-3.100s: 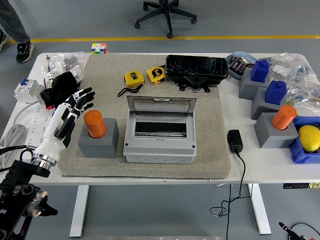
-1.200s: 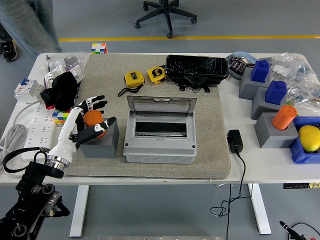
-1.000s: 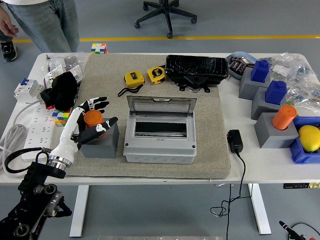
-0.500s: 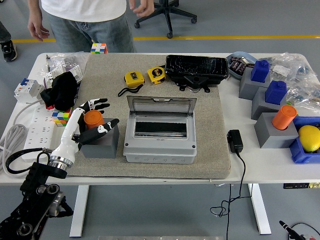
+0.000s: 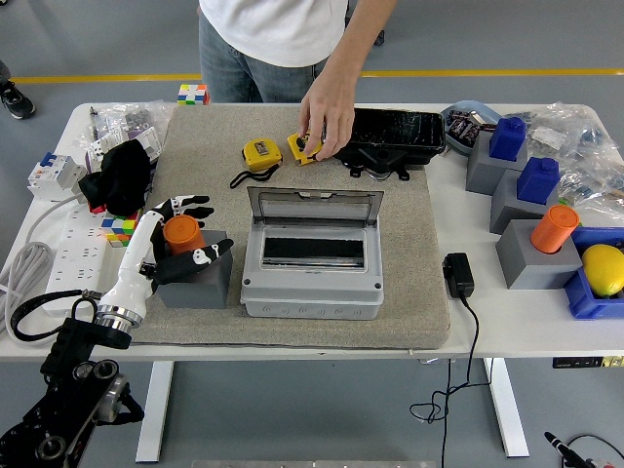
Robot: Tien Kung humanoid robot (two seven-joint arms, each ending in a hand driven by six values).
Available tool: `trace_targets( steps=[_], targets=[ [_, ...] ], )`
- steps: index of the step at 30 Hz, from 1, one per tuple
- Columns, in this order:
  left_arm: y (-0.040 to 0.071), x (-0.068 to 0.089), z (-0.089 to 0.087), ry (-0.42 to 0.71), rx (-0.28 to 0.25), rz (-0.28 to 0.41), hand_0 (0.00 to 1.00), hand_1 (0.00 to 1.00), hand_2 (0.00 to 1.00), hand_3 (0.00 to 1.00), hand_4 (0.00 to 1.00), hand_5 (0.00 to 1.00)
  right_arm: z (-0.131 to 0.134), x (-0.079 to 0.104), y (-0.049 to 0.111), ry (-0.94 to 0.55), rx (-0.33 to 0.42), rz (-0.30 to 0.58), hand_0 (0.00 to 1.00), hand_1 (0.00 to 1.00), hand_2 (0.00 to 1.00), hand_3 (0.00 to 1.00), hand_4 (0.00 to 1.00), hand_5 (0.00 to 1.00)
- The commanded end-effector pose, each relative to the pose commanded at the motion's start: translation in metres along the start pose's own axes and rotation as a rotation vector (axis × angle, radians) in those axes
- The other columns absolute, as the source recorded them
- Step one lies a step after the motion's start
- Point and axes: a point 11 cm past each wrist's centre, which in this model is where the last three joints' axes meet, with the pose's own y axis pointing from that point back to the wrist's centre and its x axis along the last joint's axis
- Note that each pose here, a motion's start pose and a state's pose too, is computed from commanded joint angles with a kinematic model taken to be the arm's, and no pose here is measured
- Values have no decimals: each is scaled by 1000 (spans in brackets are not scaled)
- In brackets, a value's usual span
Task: Fetch the battery,place it into the box,close the lid of the box
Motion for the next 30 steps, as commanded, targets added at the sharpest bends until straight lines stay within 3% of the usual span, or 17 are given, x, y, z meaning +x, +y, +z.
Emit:
trace_targets(
  steps=[2, 8, 30],
  targets=[
    [0, 0, -1, 0, 1, 0, 451, 588, 484, 523, 998, 162, 0, 0, 0, 1, 0, 0, 852, 786, 766, 837, 998, 998],
    [1, -1, -1, 0, 0, 3, 435, 575, 461, 506, 998, 159, 0, 0, 0, 2, -1, 0, 853, 786, 767, 837, 998, 998],
    [-2, -2, 5, -5, -19, 8, 435, 577, 443, 484, 998, 133, -2, 2, 0, -3, 4, 3, 853, 786, 767, 837, 998, 998]
  ],
)
